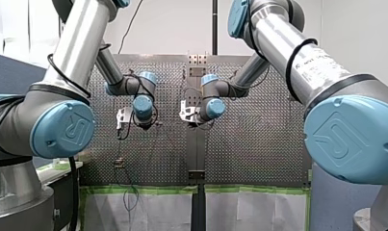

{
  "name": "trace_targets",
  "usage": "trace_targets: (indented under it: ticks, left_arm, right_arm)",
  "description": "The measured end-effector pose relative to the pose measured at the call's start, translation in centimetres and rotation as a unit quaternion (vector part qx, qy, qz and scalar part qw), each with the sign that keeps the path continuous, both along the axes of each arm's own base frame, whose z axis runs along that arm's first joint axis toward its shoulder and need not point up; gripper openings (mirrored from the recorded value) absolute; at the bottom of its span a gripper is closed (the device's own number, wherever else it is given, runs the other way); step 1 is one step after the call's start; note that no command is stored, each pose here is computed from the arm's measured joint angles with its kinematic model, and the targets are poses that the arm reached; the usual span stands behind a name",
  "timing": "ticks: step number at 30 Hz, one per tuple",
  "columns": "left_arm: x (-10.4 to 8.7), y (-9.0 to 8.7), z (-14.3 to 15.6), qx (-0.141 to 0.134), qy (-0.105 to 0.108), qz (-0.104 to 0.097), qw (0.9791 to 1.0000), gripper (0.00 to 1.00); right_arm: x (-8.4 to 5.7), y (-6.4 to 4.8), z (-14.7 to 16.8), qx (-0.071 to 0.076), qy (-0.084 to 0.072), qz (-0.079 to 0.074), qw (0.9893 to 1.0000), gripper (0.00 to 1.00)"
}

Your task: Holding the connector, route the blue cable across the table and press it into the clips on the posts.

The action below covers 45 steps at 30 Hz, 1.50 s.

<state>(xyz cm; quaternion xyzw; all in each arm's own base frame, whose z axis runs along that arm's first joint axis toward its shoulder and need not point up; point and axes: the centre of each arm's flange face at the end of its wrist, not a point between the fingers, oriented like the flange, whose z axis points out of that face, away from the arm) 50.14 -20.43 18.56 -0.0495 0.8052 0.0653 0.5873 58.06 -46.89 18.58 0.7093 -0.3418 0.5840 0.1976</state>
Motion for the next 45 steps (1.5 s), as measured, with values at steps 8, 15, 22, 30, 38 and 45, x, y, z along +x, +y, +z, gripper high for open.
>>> trace_targets:
  ticks: [8, 15, 22, 30, 38, 45]
  left_arm:
    - [3.2, -0.4, -1.6, -0.013, 0.009, -0.011, 0.9998, 1.00]
    - [5.7, 0.7, -2.9, -0.019, 0.008, 0.011, 0.9997, 1.00]
    - [6.1, 2.3, -3.1, -0.022, 0.013, 0.040, 0.9989, 1.00]
    - [5.5, 2.2, -3.5, -0.033, 0.030, 0.033, 0.9985, 1.00]
    - [3.8, 1.8, -2.8, -0.064, 0.021, 0.012, 0.9976, 1.00]
    - [2.7, 1.8, -0.7, -0.077, -0.002, 0.013, 0.9970, 1.00]
  right_arm:
    - [-0.2, -0.2, 0.0, 0.000, 0.000, -0.002, 1.0000, 0.00]
    - [-0.2, -0.3, 0.0, 0.000, 0.000, -0.002, 1.0000, 0.00]
    - [-0.2, -0.2, 0.0, 0.001, 0.000, 0.000, 1.0000, 0.00]
    - [-0.2, -0.2, 0.0, 0.001, 0.001, 0.000, 1.0000, 0.00]
    - [-0.2, -0.2, 0.0, 0.000, 0.001, 0.001, 1.0000, 0.00]
    - [0.0, 0.0, 0.0, 0.000, 0.001, 0.002, 1.0000, 0.00]
